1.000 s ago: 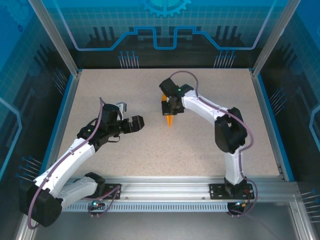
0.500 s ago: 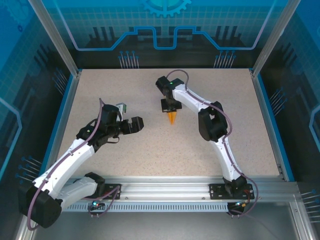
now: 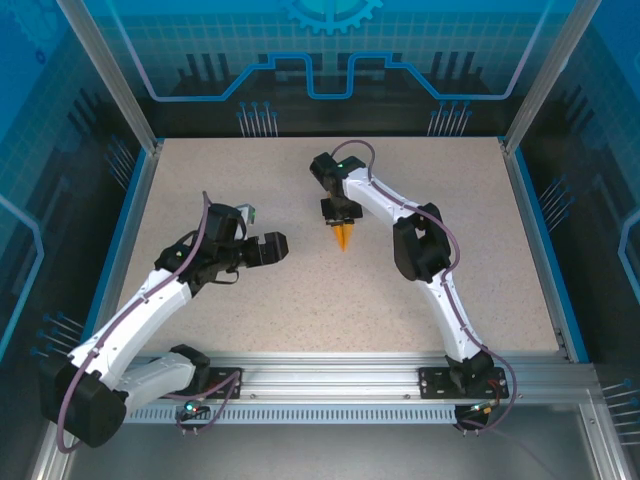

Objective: Fold a paper plane with a square sheet of paper (fold left side to right side)
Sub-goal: Place the paper plane at the center of the table, then reset both arms

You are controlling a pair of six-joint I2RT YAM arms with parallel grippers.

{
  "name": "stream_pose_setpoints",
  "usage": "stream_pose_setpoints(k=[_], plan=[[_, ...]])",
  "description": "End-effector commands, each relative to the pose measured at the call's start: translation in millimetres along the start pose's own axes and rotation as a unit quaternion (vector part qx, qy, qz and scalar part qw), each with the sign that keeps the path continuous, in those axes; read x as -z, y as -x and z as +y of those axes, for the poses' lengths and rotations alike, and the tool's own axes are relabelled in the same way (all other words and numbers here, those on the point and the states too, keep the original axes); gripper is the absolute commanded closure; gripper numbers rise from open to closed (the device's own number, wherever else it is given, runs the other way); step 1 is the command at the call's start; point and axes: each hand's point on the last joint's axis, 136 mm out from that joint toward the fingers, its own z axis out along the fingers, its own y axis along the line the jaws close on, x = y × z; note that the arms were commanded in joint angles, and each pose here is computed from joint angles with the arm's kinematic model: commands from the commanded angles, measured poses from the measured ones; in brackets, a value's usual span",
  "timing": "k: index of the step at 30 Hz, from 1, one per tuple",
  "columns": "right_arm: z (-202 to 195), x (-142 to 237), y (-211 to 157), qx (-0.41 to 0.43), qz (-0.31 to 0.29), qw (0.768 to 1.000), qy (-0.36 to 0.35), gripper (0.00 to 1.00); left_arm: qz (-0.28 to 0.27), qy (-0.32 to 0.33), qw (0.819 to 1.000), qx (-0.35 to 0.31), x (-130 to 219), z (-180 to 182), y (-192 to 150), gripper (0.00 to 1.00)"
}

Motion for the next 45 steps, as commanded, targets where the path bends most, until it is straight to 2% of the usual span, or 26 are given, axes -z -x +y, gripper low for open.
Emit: stream_pose_setpoints(k=[1, 10, 11, 16, 19, 22, 27, 29, 32, 34, 37, 41, 43, 45], plan=[[-1, 13, -4, 0.005, 0.004, 1.0, -0.009, 0.82, -0.008, 0.001, 1.0, -0.013, 10, -6, 13, 0.01], [-4, 51, -15, 0.019, -0.017, 0.999, -0.021, 0.67, -0.014, -0.014, 1.0, -0.015, 21, -18, 27, 0.01], [-6, 67, -14, 0.018, -0.032, 0.999, -0.02, 0.64, -0.014, -0.016, 1.0, -0.011, 21, -18, 28, 0.01], [-16, 100, -24, 0.025, -0.06, 0.998, -0.015, 0.54, -0.022, -0.024, 0.999, 0.004, 25, -17, 36, 0.01], [-26, 127, -31, 0.031, -0.104, 0.994, 0.003, 0.49, -0.036, -0.021, 0.999, 0.014, 24, -12, 42, 0.01], [-46, 157, -43, 0.041, -0.158, 0.987, 0.01, 0.41, -0.071, -0.003, 0.997, 0.031, 22, 3, 52, 0.01], [-101, 192, -68, 0.026, -0.251, 0.968, 0.008, 0.28, -0.192, 0.088, 0.977, 0.043, 30, 48, 77, 0.01], [-127, 191, -78, 0.005, -0.278, 0.96, 0.005, 0.21, -0.241, 0.118, 0.963, 0.036, 35, 64, 85, 0.01], [-167, 181, -93, -0.039, -0.315, 0.948, 0.005, 0.03, -0.307, 0.176, 0.935, 0.02, 42, 90, 91, 0.01], [-192, 174, -100, -0.071, -0.34, 0.938, 0.002, 0.0, -0.332, 0.209, 0.92, -0.001, 43, 104, 91, 0.01], [-219, 153, -109, -0.086, -0.378, 0.922, -0.001, 0.0, -0.325, 0.249, 0.911, -0.047, 35, 120, 86, 0.01], [-250, 121, -116, -0.105, -0.433, 0.895, -0.026, 0.0, -0.302, 0.291, 0.905, -0.068, 20, 143, 80, 0.01], [-256, 108, -118, -0.101, -0.44, 0.892, -0.028, 0.0, -0.298, 0.297, 0.904, -0.071, 9, 153, 77, 0.01], [-260, 97, -115, -0.095, -0.443, 0.891, -0.03, 0.0, -0.288, 0.284, 0.911, -0.081, -7, 158, 74, 0.01]])
